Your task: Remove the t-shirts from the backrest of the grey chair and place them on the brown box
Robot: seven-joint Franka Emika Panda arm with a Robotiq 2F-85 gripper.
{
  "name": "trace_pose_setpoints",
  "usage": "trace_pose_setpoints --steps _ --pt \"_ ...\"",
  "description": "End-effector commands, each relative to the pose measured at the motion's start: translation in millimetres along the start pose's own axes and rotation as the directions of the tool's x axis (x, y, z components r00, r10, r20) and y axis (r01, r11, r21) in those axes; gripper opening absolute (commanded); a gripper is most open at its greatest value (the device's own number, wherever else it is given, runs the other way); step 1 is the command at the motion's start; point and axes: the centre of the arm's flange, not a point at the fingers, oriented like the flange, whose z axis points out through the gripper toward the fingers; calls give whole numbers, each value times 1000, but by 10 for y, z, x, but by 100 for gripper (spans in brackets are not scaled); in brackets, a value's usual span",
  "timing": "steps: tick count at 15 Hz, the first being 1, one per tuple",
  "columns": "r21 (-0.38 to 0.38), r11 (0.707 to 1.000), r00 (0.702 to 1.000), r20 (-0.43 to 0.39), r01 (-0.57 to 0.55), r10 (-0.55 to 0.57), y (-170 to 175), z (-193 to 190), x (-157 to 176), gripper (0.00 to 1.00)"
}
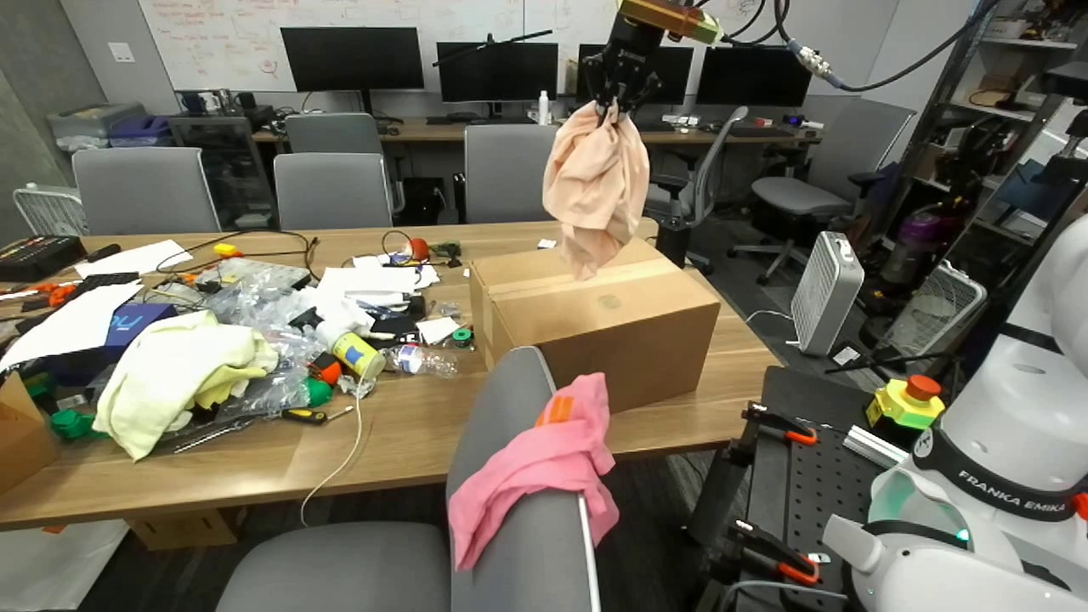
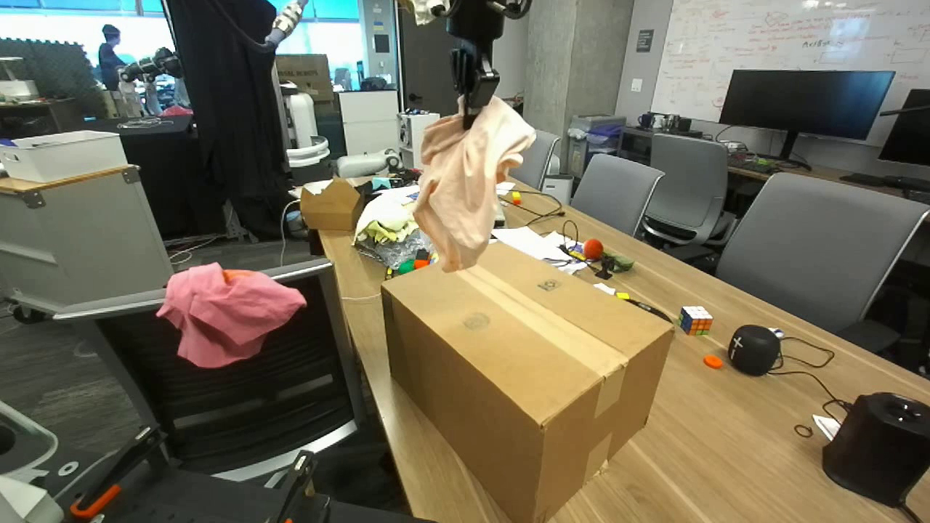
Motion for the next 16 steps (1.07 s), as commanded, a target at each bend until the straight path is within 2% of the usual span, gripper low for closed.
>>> trace_pose_setpoints --steps 1,5,6,7,8,12,15,16 --pt "88 987 984 -106 -132 141 121 -186 55 3" --pt "181 956 935 -231 -231 270 117 -301 178 3" --pt "185 950 929 -229 -253 292 102 -296 206 38" --pt "171 949 929 -218 -265 299 93 -270 220 39" --pt "155 949 931 -204 -274 302 95 -226 219 44" --pt "106 956 945 -154 -274 288 131 -44 122 75" --pt "60 980 979 -60 -190 194 87 133 -93 97" --pt "46 990 991 -9 -133 134 37 198 -203 100"
